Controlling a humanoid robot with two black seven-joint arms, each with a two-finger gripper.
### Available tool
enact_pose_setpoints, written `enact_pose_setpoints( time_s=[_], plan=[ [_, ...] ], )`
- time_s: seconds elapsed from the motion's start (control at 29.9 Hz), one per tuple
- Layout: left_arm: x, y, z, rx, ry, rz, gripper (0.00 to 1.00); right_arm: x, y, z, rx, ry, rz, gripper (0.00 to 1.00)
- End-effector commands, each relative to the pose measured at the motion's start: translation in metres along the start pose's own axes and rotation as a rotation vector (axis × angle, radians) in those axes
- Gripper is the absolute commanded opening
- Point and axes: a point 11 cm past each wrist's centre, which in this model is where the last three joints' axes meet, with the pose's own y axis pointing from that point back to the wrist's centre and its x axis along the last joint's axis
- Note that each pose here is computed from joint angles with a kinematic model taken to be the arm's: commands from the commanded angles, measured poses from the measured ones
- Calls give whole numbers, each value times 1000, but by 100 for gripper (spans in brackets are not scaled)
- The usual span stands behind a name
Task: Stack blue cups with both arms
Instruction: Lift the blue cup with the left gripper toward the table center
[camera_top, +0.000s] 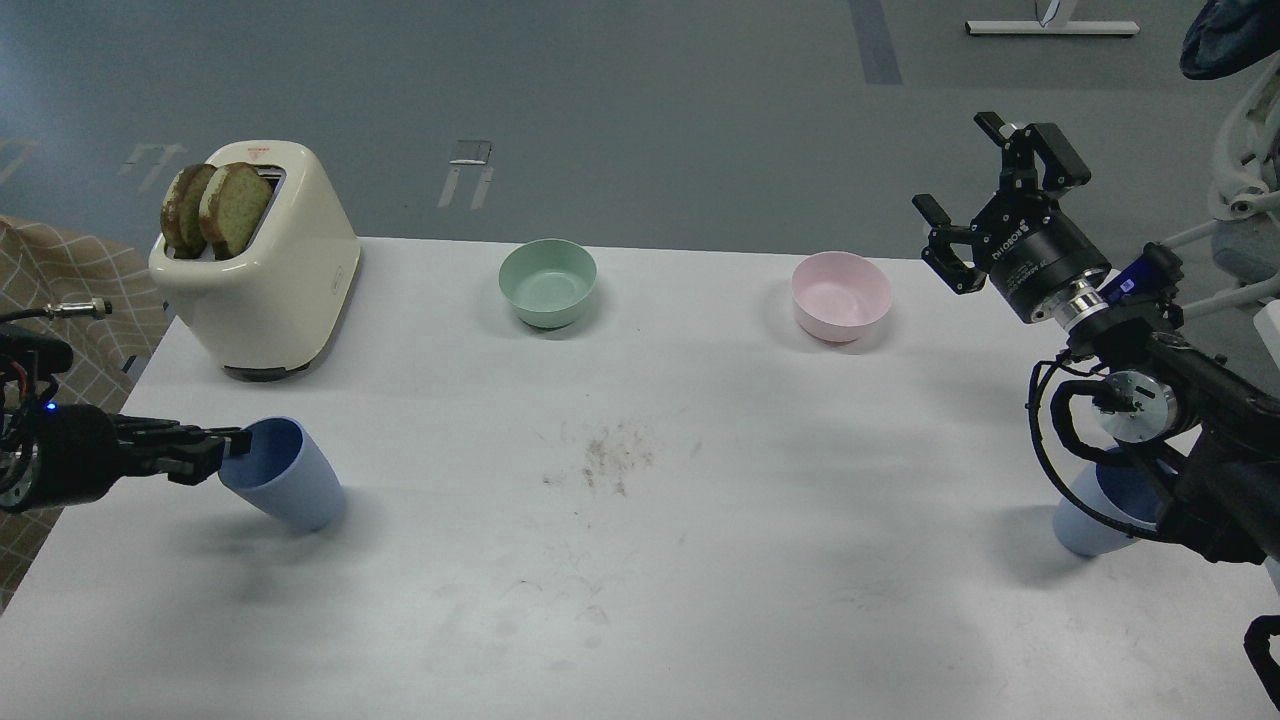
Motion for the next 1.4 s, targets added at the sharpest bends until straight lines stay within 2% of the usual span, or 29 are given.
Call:
enact_pose_setpoints(
  time_s=[0.0,0.23,0.37,0.5,0.67,0.97,1.0,1.17,1.37],
  plan=[
    [2,1,0,2,-6,5,0,1,0,0,0,1,1,100],
    [25,12,4,2,-62,97,0,2,0,-15,19,18,-13,100],
    [62,27,28,-43,-141,183,0,1,-5,-38,49,44,-35,100],
    [109,34,69,-121,-274,274,0,-7,-20,-64,92,70,-63,100],
    [133,37,93,-166,-340,317,0,-21,-38,-95,145,100,-103,100],
    [151,-17,166,-336,-482,241,0,-60,-70,-150,207,191,-209,100],
    [151,-17,166,-336,-482,241,0,-60,-70,-151,207,191,-209,100],
    [163,-50,232,-480,-549,181,0,-75,-80,-171,239,213,-242,100],
    [161,-83,280,-540,-679,156,0,-86,-83,-179,254,216,-269,100]
  ],
)
